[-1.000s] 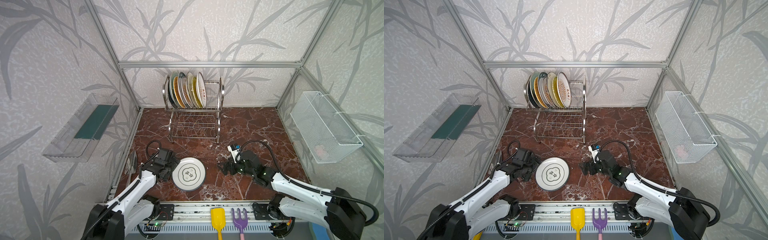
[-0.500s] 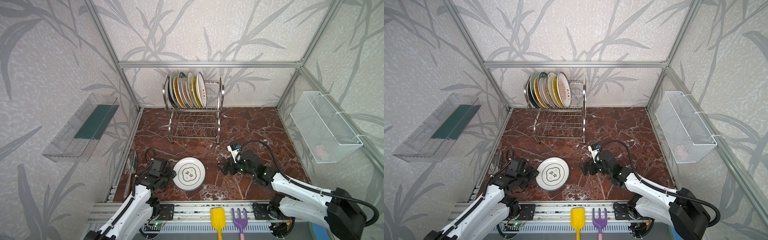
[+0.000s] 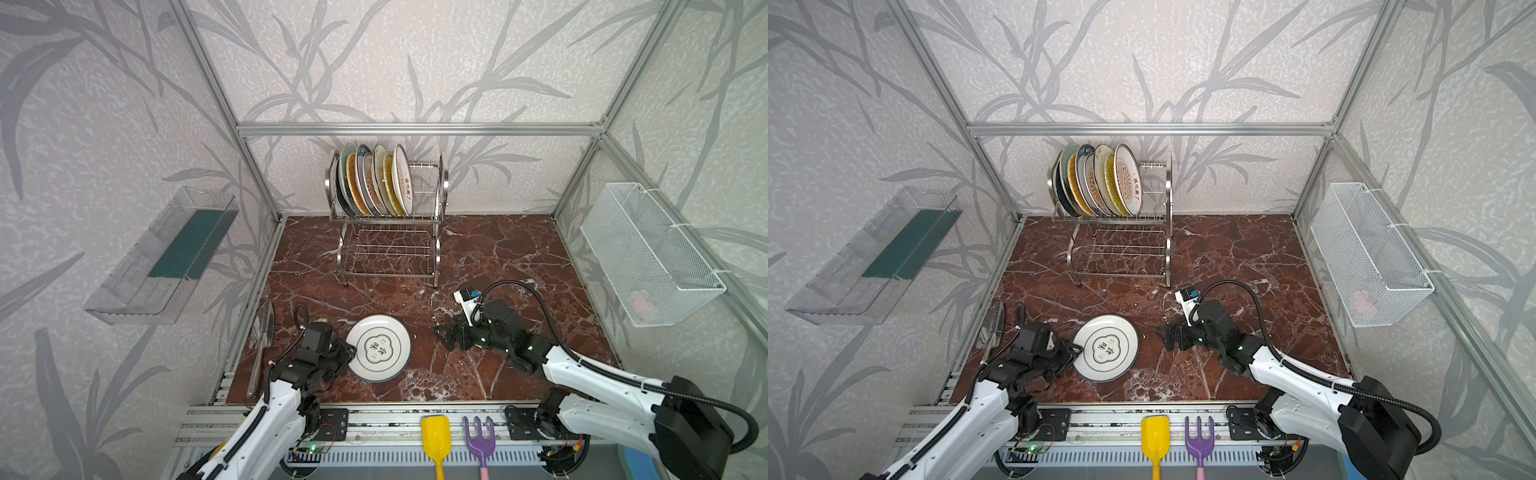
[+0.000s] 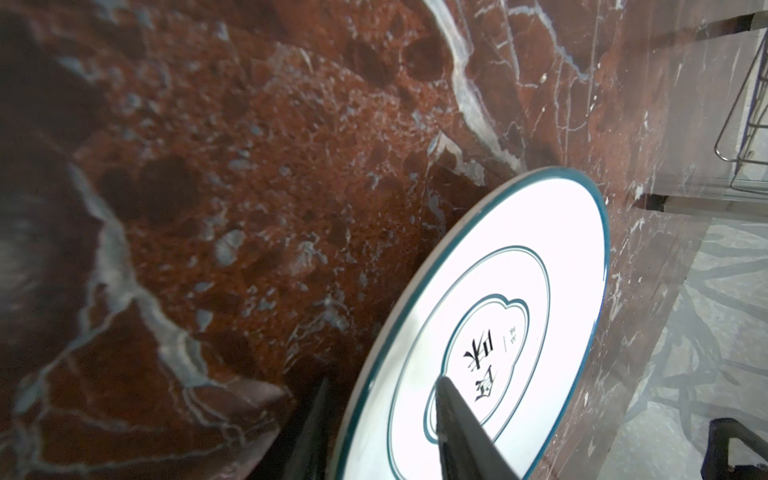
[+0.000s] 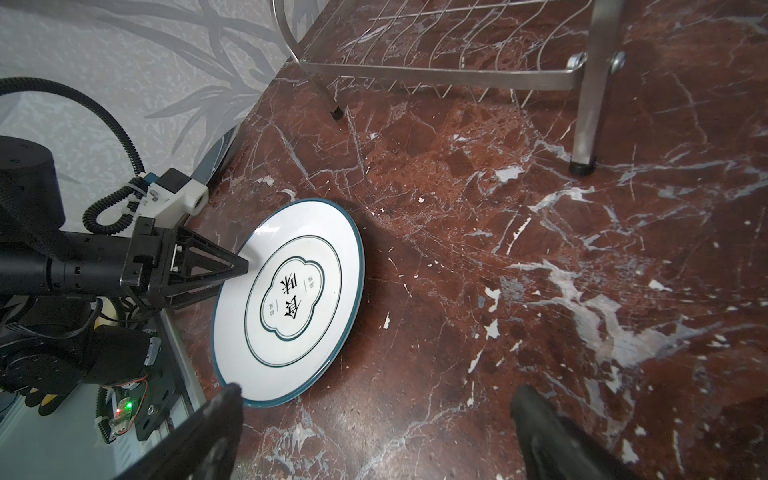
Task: Load the plates into the dish rack
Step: 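Grasp the emblem plate's rim with the left gripper and tilt it up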
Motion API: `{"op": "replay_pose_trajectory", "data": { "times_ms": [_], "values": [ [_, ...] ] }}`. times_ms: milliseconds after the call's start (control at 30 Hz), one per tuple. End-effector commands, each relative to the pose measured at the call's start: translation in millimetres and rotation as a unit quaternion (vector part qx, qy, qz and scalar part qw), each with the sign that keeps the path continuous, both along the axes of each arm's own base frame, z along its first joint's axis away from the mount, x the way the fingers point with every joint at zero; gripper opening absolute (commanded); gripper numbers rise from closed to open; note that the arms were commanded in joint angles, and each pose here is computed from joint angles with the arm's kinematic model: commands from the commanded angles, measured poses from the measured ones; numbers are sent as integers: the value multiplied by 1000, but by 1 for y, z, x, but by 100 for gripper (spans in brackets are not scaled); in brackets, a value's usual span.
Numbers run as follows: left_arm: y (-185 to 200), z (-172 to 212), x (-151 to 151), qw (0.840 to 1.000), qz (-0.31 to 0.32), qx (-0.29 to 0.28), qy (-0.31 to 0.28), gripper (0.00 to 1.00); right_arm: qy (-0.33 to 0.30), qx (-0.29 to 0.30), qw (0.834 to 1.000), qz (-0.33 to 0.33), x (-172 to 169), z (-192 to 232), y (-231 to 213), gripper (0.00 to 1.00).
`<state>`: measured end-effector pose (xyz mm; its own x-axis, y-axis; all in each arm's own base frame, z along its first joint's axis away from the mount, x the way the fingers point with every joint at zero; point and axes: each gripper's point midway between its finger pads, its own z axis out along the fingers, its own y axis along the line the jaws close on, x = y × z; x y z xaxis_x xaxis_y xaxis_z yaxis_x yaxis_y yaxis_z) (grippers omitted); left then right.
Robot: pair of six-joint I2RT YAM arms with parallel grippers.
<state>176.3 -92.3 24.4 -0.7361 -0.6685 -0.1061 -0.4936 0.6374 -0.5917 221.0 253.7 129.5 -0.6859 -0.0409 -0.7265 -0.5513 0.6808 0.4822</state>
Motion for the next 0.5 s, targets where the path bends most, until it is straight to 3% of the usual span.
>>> {"op": "replay_pose_trajectory", "data": {
  "times_ms": [0,467],
  "values": [
    [-6,-8,-5,1000,-12,-21,1,43,-8,11,1000,1,0,5,0,99],
    [-23,-7,6,996,-35,-69,-46,32,-6,10,1000,2,0,3,1,99]
  ]
}}
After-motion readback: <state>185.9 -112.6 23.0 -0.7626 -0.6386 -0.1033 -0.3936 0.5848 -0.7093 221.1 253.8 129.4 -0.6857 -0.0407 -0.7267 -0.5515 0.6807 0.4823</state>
